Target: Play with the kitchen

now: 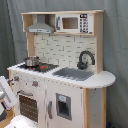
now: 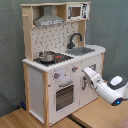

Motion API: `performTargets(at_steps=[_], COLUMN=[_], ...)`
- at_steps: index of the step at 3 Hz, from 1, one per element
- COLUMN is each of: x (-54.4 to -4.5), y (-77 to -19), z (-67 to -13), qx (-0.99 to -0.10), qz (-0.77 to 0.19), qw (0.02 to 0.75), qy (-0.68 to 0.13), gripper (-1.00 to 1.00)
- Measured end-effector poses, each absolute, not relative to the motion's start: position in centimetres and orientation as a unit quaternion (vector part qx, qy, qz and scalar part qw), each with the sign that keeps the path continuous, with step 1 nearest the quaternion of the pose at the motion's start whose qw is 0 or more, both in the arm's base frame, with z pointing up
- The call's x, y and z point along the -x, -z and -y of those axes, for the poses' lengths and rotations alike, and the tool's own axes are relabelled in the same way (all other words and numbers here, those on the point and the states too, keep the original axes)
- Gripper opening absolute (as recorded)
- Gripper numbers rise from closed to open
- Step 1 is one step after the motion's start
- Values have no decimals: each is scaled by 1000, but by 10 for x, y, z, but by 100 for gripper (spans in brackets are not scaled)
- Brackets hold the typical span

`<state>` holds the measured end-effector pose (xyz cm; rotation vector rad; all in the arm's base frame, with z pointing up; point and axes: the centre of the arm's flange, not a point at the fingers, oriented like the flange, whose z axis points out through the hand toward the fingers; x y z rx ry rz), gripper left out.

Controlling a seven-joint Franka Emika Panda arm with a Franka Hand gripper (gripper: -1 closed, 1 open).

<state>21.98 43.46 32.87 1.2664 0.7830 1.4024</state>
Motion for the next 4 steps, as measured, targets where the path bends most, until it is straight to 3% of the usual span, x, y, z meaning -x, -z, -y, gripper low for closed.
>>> performTargets(at_steps=[4], x=[-292], y=[-331], z=[-359], qx=[-576], qz=[-327], qw=[506], qy=[-553], gripper=[100])
